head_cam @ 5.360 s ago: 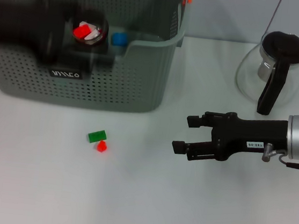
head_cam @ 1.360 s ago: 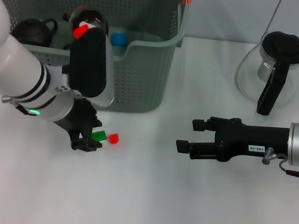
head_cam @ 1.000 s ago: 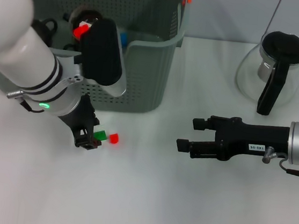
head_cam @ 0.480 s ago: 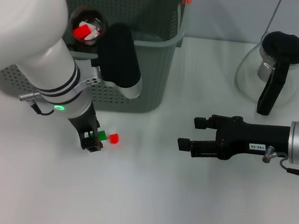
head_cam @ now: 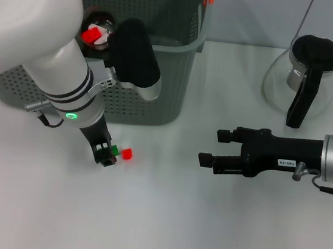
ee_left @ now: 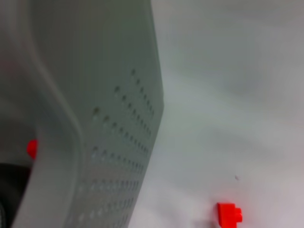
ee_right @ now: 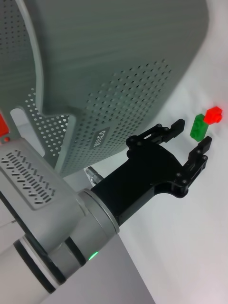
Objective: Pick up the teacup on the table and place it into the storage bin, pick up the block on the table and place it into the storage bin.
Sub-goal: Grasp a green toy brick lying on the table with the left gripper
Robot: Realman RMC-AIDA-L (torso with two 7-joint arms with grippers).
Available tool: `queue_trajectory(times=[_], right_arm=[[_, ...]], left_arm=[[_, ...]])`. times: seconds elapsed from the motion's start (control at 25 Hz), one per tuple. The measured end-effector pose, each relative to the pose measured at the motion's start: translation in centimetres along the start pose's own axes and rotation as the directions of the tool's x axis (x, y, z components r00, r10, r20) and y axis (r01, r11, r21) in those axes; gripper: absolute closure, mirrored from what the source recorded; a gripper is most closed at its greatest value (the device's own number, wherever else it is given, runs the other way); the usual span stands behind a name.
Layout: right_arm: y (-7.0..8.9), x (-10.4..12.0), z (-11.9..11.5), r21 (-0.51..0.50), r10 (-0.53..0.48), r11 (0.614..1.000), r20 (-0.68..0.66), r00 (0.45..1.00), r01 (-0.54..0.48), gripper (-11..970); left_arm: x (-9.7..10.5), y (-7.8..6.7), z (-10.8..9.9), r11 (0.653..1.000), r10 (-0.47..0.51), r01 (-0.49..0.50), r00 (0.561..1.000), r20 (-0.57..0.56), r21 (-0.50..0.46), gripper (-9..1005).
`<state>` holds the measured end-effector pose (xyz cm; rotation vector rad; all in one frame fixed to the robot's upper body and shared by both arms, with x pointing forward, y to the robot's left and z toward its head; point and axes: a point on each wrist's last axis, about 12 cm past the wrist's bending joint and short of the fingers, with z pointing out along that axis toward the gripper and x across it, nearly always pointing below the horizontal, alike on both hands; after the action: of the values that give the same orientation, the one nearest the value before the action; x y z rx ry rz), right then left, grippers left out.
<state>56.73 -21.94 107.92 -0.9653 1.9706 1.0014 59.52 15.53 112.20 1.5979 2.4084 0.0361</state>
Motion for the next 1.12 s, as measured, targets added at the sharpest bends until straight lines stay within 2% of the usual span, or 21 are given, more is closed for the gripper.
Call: queue_trajectory(times=[0.64, 1.12], right_arm=[[0.03, -0.03, 0.09, -0.002, -0.002, 1.000, 0.001, 1.000, 0.002, 48], [0.09, 0.38, 0.14, -0.004, 0.000, 1.000, -0.002, 1.000, 0.000, 47]], left_arm=[[-0.11, -0.02, 0.75, 0.999, -0.037, 0.038, 0.999, -0.020, 0.022, 539], [-0.14, 0.25, 0.83, 0.999, -0.049, 0.049, 0.999, -0.011, 0.003, 590]])
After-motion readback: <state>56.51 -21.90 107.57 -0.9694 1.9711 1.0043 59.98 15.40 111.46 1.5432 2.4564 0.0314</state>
